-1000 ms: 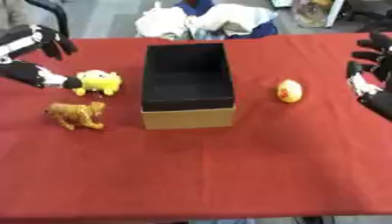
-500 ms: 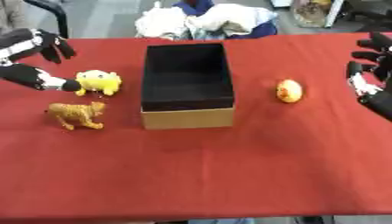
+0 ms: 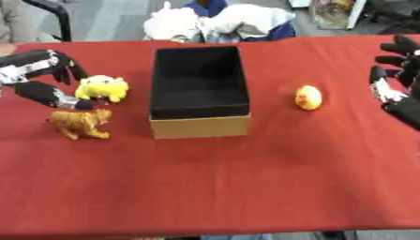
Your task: Pick up objects on the table and place them in the box.
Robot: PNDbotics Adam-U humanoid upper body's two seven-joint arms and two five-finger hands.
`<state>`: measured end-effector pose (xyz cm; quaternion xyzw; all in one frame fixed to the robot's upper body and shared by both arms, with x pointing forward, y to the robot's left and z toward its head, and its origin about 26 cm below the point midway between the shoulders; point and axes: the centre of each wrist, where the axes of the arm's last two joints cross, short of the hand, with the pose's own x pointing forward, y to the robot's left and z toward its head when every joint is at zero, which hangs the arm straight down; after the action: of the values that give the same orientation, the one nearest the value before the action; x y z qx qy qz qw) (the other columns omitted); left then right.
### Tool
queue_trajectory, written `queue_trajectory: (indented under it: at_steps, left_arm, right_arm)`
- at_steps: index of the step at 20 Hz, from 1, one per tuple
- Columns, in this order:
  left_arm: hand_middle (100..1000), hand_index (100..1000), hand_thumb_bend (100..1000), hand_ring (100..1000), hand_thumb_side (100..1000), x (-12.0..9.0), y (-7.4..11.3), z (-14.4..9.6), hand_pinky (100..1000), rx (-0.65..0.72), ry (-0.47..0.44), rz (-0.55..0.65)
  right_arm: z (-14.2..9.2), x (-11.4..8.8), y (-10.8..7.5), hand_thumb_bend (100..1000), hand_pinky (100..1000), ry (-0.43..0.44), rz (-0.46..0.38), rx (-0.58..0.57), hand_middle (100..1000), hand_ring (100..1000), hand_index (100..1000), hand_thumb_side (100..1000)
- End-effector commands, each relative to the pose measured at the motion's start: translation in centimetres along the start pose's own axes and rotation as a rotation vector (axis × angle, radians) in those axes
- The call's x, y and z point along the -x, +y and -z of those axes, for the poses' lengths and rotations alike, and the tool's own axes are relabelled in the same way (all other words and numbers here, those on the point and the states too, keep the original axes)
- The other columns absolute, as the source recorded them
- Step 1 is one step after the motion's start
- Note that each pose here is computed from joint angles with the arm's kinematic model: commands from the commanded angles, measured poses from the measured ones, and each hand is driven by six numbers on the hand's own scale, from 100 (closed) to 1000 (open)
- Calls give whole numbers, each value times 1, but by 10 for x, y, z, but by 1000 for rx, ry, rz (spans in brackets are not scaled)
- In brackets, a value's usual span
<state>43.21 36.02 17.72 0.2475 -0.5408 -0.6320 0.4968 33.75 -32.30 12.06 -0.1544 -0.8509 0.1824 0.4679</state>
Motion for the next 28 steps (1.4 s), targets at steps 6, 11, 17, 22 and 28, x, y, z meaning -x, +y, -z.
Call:
queue_trajectory:
  at_steps: [6,11,17,22,28]
  left_arm:
    - [607,730,763,607,662,9,-3,11,668,61,41,31]
    - [570,698,729,574,636,13,-12,17,656,88,59,39]
    - [495,638,645,506,571,15,-15,18,619,108,64,64]
    - [428,562,582,448,501,15,-13,18,569,115,66,85]
    - [243,374,440,279,372,14,-8,15,423,102,71,111]
  right_arm:
    - [5,-5,-6,152,738,-21,-10,-4,842,823,970,377]
    - [5,-4,-5,149,738,-20,-7,-5,842,823,970,379]
    - [5,-4,-5,144,738,-20,-5,-6,842,823,971,383]
    - [4,-4,-5,130,738,-19,-4,-6,842,823,971,397]
    - [4,-3,-5,129,738,-16,-6,-1,841,823,972,398]
